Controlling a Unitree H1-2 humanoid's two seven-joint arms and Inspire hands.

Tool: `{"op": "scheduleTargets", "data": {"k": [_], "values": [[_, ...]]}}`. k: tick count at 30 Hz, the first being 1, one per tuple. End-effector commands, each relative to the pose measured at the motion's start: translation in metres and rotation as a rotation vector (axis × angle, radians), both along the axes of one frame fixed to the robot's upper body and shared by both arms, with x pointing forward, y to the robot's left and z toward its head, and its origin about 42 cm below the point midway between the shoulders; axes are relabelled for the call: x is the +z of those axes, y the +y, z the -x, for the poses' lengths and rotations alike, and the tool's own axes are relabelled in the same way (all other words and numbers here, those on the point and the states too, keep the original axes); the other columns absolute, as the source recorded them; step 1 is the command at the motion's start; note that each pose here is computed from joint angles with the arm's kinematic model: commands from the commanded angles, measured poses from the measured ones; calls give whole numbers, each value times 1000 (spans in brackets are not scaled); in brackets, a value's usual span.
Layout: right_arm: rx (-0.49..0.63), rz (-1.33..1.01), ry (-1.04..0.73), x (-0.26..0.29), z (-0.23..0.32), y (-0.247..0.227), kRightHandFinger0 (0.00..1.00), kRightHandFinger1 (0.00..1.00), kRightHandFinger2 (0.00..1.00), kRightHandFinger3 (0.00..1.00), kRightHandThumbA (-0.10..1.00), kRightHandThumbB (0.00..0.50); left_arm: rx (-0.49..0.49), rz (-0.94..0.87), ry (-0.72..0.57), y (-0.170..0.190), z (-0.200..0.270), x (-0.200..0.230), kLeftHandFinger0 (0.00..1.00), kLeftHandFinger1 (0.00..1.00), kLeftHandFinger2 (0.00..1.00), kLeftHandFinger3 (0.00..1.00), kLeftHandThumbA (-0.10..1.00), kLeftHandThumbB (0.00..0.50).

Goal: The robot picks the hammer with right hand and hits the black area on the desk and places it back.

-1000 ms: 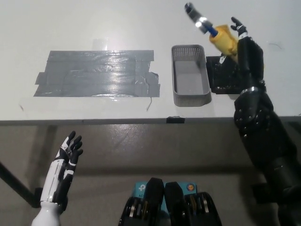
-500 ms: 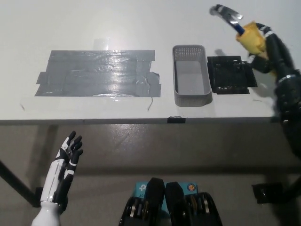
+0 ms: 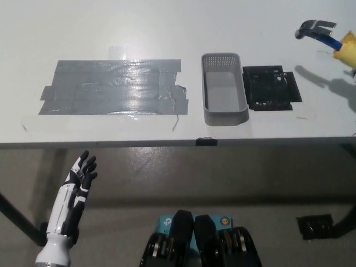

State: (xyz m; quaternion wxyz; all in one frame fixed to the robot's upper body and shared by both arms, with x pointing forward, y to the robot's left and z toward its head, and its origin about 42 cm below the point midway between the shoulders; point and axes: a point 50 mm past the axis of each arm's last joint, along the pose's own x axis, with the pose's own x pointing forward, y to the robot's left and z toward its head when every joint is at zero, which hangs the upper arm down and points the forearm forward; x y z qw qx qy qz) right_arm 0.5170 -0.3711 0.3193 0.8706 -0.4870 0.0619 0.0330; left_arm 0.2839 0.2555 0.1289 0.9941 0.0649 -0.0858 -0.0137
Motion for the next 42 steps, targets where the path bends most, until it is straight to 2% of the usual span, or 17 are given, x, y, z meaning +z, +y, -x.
{"op": "scheduleTargets", "data": {"k": [1, 3, 4, 6, 7, 13, 15, 18, 23, 28, 32, 36, 40, 42], "values": [[129, 44, -55, 94, -4, 12, 122, 583, 913, 913, -100, 132, -25, -37, -47, 4, -5, 13, 1000, 1000, 1000, 1000, 864, 0], [131, 50, -28, 91, -6, 15, 30, 523, 908, 975, -100, 133, -21, -40, -44, 4, -5, 13, 1000, 1000, 1000, 1000, 865, 0], [140, 60, -15, 87, -7, 18, 14, 526, 921, 989, -100, 141, -18, -44, -43, 4, -4, 13, 1000, 1000, 1000, 1000, 863, 0], [153, 97, -1, 80, -7, 25, 65, 623, 957, 1000, -100, 155, -27, -46, -43, 3, -4, 15, 1000, 1000, 1000, 1000, 872, 0], [169, 101, 7, 77, -7, 28, 87, 655, 966, 1000, -100, 143, -25, -47, -43, 2, -5, 15, 1000, 1000, 1000, 1000, 872, 0], [233, 130, 61, 63, -12, 40, 180, 688, 975, 1000, -100, 129, -20, -45, -46, 3, -5, 16, 1000, 1000, 1000, 1000, 882, 6], [254, 134, 68, 59, -15, 42, 179, 667, 946, 1000, -100, 143, -20, -46, -49, 3, -5, 16, 1000, 1000, 1000, 1000, 884, 0], [254, 158, 87, 50, -21, 44, 189, 651, 906, 936, -100, 154, -18, -38, -49, 3, -6, 17, 1000, 1000, 1000, 1000, 868, 0], [239, 178, 110, 37, -25, 40, 194, 660, 901, 901, -100, 168, -17, -49, -48, 4, -5, 16, 1000, 1000, 1000, 1000, 876, 0], [218, 183, 128, 34, -26, 37, 197, 673, 933, 916, -100, 156, -16, -30, -48, 4, -5, 15, 1000, 1000, 1000, 1000, 853, 0], [205, 197, 144, 32, -26, 34, 217, 700, 969, 970, -100, 147, -13, -35, -47, 4, -5, 15, 1000, 1000, 1000, 1000, 866, 0], [216, 198, 127, 34, -28, 30, 209, 690, 946, 926, -100, 151, -9, -41, -42, 4, -5, 15, 1000, 1000, 1000, 1000, 874, 4], [224, 185, 102, 49, -27, 28, 230, 701, 972, 965, -100, 137, -13, -44, -51, 4, -7, 16, 1000, 1000, 1000, 1000, 878, 0], [191, 181, 89, 66, -28, 29, 231, 694, 981, 1000, -100, 134, -17, -36, -49, 4, -7, 17, 1000, 1000, 1000, 1000, 873, 0]]}}
